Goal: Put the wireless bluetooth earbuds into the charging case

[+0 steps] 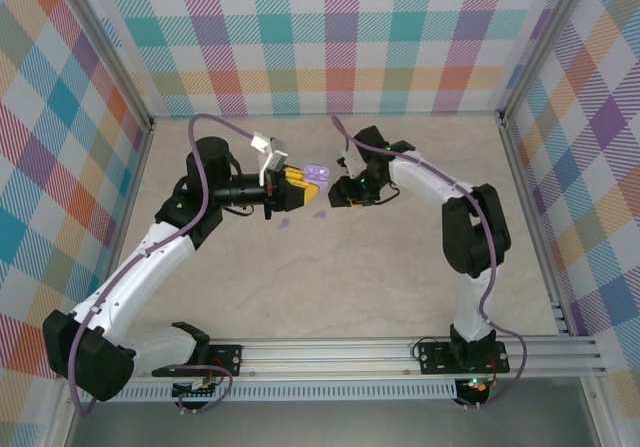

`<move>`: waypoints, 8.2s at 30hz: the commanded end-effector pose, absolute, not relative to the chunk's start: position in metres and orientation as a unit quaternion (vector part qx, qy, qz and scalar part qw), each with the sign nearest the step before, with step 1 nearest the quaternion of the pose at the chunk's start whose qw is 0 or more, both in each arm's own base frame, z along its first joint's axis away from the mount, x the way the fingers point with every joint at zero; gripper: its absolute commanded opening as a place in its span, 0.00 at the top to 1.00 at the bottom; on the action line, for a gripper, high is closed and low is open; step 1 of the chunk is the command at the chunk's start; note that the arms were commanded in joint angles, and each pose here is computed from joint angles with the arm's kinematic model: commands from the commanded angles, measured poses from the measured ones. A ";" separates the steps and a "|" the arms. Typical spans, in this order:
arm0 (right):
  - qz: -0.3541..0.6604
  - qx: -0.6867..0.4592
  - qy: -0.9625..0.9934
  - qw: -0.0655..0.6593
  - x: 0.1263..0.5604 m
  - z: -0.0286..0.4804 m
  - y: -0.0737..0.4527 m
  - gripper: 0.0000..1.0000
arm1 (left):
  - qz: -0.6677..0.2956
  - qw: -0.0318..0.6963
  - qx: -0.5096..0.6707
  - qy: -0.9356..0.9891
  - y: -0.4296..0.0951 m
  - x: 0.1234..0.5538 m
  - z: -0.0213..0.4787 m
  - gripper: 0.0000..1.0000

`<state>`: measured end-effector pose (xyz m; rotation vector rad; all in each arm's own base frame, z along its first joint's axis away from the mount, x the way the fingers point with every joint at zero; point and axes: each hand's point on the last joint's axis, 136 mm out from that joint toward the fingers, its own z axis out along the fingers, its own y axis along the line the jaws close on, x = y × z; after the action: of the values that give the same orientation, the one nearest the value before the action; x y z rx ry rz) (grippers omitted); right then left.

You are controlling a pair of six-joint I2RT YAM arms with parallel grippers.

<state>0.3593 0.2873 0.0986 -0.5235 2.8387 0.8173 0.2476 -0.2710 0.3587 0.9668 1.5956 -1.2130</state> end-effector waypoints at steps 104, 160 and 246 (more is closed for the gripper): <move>0.057 -0.164 0.985 -0.005 0.381 0.021 0.289 0.68 | -0.487 0.443 0.370 0.655 -0.264 0.246 0.355 0.88; 0.090 -0.301 0.949 0.009 0.351 0.048 0.255 0.64 | -0.477 0.446 0.364 0.665 -0.260 0.245 0.356 0.89; 0.031 -0.138 0.990 -0.025 0.368 0.019 0.255 0.69 | -0.476 0.431 0.367 0.673 -0.262 0.245 0.345 0.90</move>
<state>0.3748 0.2598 0.0211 -0.3873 3.1422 0.1707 0.2460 -0.2642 0.3478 0.9117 1.6714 -1.1933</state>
